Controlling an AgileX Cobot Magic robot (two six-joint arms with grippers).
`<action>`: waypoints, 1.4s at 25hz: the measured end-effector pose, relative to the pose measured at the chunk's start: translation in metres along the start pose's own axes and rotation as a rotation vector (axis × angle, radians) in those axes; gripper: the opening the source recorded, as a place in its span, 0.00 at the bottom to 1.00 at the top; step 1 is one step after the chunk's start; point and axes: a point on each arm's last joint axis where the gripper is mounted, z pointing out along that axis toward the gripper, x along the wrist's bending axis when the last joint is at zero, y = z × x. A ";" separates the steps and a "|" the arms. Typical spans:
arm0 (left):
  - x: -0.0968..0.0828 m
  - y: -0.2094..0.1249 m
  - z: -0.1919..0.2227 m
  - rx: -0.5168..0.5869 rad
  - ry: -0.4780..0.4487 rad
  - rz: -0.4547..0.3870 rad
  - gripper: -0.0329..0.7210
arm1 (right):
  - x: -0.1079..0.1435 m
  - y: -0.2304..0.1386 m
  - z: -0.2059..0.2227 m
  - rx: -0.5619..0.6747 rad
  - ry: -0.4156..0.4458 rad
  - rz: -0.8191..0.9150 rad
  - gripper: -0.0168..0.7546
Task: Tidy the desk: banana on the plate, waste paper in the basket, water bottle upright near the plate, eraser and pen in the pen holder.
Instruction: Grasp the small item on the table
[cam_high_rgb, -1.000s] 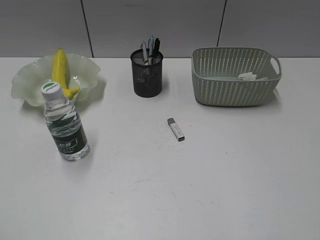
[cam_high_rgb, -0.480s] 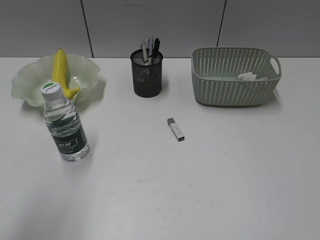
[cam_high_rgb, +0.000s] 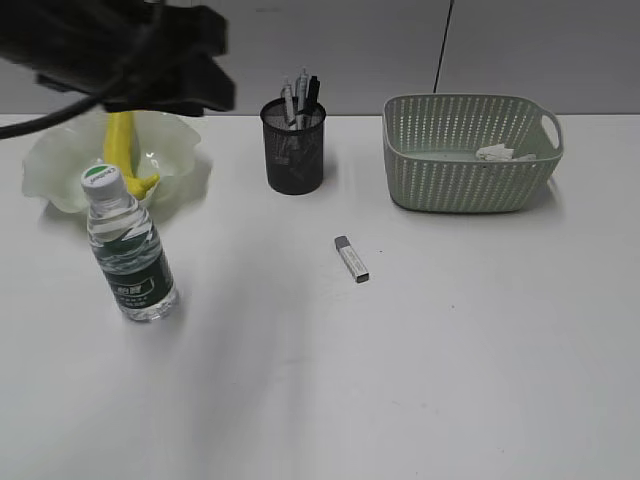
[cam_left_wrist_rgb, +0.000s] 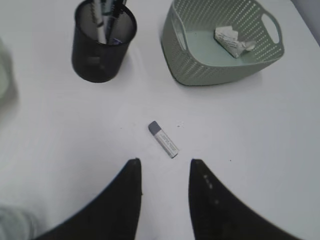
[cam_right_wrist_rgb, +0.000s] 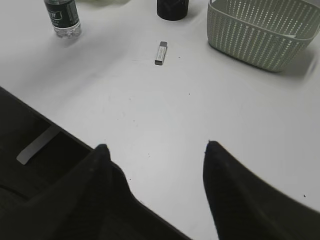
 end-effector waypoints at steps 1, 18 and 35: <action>-0.007 0.002 0.013 0.023 -0.009 0.013 0.37 | 0.000 0.000 0.000 0.000 -0.002 -0.001 0.62; -0.041 -0.019 0.221 0.492 0.137 -0.186 0.48 | -0.001 0.000 0.000 0.001 -0.009 0.000 0.59; -0.035 -0.018 0.290 0.612 0.291 -0.229 0.49 | -0.001 0.000 0.000 0.001 -0.010 0.000 0.58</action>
